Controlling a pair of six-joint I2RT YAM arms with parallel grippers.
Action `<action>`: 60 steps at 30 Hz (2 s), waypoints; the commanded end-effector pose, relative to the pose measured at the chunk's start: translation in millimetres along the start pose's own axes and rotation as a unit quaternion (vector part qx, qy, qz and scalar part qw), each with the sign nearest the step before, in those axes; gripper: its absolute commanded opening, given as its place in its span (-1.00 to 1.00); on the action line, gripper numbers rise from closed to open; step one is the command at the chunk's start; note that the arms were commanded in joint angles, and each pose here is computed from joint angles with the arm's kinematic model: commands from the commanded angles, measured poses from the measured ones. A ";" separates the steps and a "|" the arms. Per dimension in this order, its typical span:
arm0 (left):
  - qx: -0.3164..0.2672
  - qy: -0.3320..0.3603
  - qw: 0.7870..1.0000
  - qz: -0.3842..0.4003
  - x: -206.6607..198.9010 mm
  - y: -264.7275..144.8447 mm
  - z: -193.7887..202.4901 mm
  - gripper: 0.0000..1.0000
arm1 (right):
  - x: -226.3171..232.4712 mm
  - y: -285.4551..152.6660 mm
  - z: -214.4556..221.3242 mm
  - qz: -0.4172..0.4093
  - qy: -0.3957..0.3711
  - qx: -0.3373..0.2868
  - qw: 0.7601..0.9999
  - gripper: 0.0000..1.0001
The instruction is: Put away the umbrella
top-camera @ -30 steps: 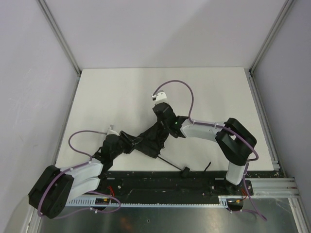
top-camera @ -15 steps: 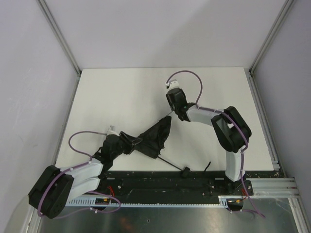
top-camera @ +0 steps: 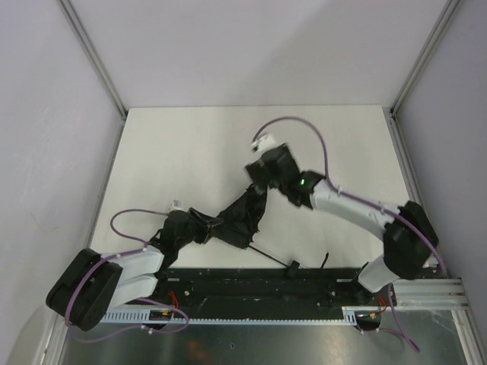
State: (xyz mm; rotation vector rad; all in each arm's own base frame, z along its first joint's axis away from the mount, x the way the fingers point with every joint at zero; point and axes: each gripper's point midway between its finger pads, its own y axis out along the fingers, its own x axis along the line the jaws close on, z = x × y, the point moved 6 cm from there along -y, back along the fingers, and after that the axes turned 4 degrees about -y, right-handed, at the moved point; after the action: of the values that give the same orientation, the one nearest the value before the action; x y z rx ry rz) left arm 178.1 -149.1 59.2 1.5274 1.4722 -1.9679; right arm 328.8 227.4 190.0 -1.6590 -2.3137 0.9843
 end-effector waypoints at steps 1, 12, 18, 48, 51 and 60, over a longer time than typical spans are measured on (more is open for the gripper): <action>0.027 -0.022 0.994 -0.107 43.4 -2.3 9.7 -1.00 | 85.0 -71.6 4.9 -0.128 -0.106 -0.084 0.983 0.99; 0.042 -0.024 0.984 -0.172 48.6 -1.1 11.5 -1.00 | 208.2 -79.4 80.7 -0.238 -0.262 -0.160 0.921 0.80; 0.033 -0.021 0.982 -0.185 46.1 -2.7 8.9 -1.00 | 217.3 -57.3 102.0 -0.231 -0.291 -0.136 0.919 0.67; -0.040 -0.012 0.998 0.053 -18.4 -38.3 -38.6 0.99 | 187.8 12.5 223.7 -0.537 0.104 0.218 0.808 -1.00; -0.029 -0.031 0.996 0.073 -17.0 -41.2 -33.1 0.99 | 182.3 21.7 225.9 -0.542 0.154 0.238 0.791 -1.00; -0.010 -0.088 0.995 0.051 -23.8 -32.3 -15.0 0.99 | 182.2 35.0 224.7 -0.533 0.191 0.272 0.778 -1.00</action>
State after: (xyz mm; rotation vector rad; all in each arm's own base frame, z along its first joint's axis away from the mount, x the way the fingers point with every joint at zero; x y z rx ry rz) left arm 171.5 -120.7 98.1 1.4341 1.3220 -1.9114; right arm 235.9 354.9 42.9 0.0003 -2.3754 0.3902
